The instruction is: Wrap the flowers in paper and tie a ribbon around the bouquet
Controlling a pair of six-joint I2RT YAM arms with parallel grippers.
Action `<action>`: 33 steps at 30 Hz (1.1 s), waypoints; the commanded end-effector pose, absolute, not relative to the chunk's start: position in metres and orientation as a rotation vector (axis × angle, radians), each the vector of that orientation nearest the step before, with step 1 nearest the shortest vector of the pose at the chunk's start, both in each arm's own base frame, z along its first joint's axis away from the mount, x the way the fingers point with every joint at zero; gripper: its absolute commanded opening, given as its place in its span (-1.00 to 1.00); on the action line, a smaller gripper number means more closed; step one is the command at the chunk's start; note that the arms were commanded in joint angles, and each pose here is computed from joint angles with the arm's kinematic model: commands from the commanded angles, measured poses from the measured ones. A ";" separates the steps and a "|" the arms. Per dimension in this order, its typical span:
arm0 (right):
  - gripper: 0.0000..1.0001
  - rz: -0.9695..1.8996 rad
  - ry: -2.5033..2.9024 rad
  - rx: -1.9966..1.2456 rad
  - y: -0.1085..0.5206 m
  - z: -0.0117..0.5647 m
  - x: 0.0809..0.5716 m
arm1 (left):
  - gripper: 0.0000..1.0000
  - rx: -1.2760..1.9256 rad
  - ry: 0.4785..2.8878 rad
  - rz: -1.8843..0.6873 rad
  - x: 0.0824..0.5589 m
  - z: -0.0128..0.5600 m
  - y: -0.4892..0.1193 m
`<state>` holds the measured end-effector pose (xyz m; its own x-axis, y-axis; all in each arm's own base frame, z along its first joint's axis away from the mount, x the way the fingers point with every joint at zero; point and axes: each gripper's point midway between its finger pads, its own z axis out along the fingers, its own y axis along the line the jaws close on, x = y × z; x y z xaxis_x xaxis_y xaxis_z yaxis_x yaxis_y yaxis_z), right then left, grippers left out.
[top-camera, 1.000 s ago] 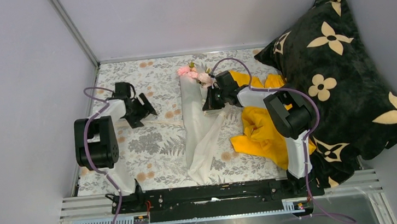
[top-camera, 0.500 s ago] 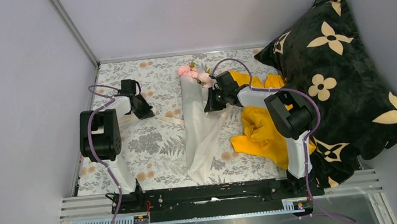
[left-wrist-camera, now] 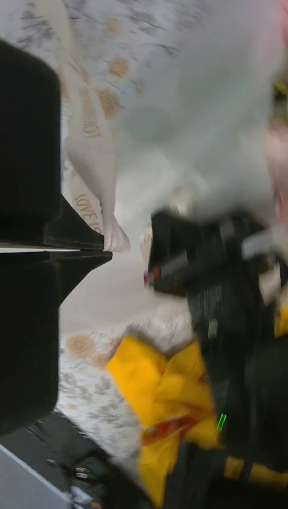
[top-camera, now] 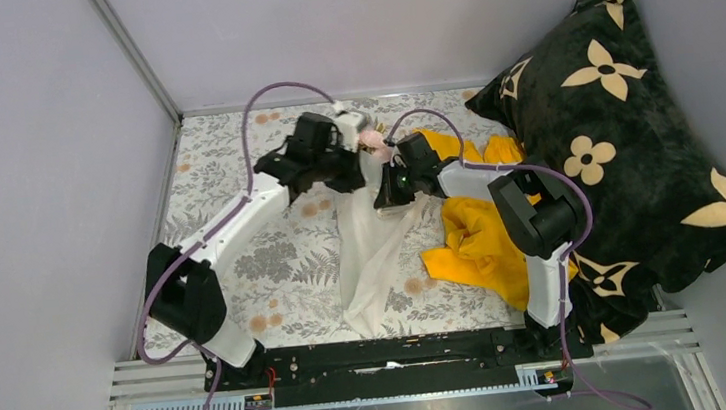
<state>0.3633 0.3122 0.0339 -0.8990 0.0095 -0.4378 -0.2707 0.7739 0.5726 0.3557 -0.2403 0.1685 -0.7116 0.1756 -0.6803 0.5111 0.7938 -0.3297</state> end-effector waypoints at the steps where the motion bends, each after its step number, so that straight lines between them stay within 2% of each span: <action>1: -1.00 1.055 2.449 -0.218 0.324 0.067 0.360 | -1.00 1.047 2.288 -0.584 0.303 0.156 -0.265; 4: -1.00 1.192 2.405 -0.166 0.326 0.077 0.359 | -1.00 1.261 2.205 -0.548 0.291 0.150 -0.285; 6: -1.00 1.252 2.363 -0.135 0.323 0.085 0.360 | -1.00 1.311 2.184 -0.536 0.299 0.150 -0.296; 12: -1.00 1.213 2.316 -0.197 0.309 0.095 0.354 | -1.00 1.391 2.040 -0.574 0.329 0.175 -0.330; 16: -1.00 1.209 2.300 -0.184 0.300 0.097 0.352 | -0.96 1.394 2.084 -0.629 0.335 0.157 -0.331; 20: -0.88 1.208 2.311 -0.172 0.298 0.094 0.352 | -0.96 1.298 2.161 -0.675 0.357 0.144 -0.318; 23: -0.67 1.188 2.326 -0.159 0.294 0.089 0.352 | -0.97 1.222 2.192 -0.706 0.370 0.142 -0.312; 25: -0.63 1.171 2.330 -0.138 0.290 0.087 0.353 | -0.97 1.201 2.203 -0.700 0.371 0.137 -0.308; 26: -0.71 1.170 2.325 -0.131 0.290 0.088 0.355 | -0.97 1.194 2.215 -0.696 0.370 0.134 -0.307; 28: -0.99 1.157 2.313 -0.116 0.288 0.093 0.359 | -0.98 1.180 2.257 -0.702 0.363 0.123 -0.302; 33: -1.00 1.096 2.267 -0.084 0.276 0.114 0.371 | -0.97 1.185 2.332 -0.718 0.338 0.089 -0.288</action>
